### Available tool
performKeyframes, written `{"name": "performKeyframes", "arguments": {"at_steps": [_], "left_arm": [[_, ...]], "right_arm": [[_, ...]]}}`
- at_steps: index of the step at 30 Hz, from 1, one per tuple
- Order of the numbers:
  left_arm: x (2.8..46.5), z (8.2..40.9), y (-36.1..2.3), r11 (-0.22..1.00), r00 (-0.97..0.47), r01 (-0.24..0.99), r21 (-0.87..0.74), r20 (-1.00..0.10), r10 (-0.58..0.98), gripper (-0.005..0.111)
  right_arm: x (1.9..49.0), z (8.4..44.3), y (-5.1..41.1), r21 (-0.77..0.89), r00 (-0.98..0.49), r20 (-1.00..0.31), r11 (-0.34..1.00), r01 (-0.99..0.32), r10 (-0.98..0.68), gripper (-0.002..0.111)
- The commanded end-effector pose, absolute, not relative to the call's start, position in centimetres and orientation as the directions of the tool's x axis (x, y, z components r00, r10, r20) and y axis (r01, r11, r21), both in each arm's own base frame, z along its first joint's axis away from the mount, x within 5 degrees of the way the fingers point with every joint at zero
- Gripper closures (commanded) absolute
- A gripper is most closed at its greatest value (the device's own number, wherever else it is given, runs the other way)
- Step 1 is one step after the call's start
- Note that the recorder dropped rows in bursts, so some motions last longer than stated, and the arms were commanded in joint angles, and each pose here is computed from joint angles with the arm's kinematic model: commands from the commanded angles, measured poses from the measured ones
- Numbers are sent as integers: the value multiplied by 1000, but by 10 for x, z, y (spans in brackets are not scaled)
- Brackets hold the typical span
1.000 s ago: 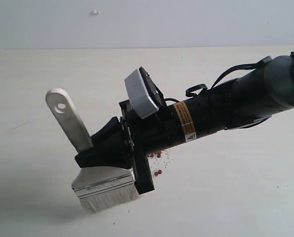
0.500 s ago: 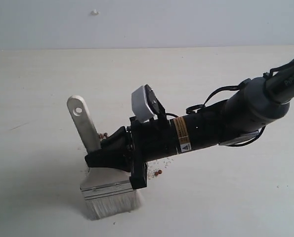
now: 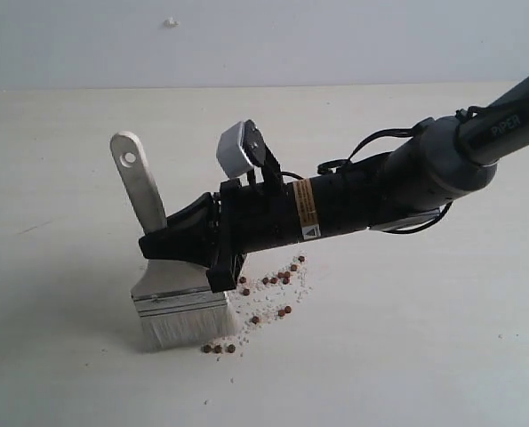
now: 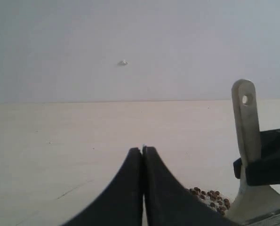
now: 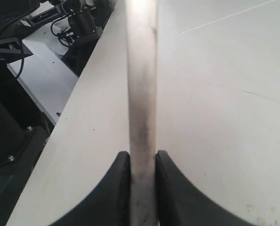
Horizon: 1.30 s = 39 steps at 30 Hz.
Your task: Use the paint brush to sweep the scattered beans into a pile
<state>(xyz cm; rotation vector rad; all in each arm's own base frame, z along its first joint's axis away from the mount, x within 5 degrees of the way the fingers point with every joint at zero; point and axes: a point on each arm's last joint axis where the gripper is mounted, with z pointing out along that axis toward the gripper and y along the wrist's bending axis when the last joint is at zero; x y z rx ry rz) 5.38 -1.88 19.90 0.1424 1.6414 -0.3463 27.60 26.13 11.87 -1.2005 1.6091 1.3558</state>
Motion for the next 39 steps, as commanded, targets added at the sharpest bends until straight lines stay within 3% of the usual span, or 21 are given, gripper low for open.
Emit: {"name": "performKeyframes", "arguments": {"at_steps": [1, 4, 8, 17, 27, 33, 39], "left_arm": [[53, 201, -19, 941, -93, 301, -154, -987, -132, 107], [53, 201, -19, 941, -93, 301, -154, -987, -132, 107], [53, 201, -19, 941, -93, 301, -154, -987, -132, 107], [53, 201, -19, 941, -93, 301, -154, -987, -132, 107], [53, 201, -19, 941, -93, 301, -154, -987, -132, 107], [53, 201, -19, 941, -93, 301, -154, -987, -132, 107], [53, 201, -19, 941, -93, 301, -154, -987, -132, 107]], "right_arm": [[287, 125, 264, 301, -303, -933, 38, -953, -196, 108], [289, 133, 267, 341, -339, -928, 14, -940, -154, 108], [285, 141, 268, 529, -521, -841, -20, -849, -146, 108], [265, 125, 256, 548, -449, -779, -126, -827, -437, 108], [268, 120, 249, 529, -431, -788, -126, -839, -440, 108], [298, 100, 226, 536, -474, -782, -49, -843, -405, 108], [328, 96, 237, 504, -452, -808, -45, -863, -378, 108]]}}
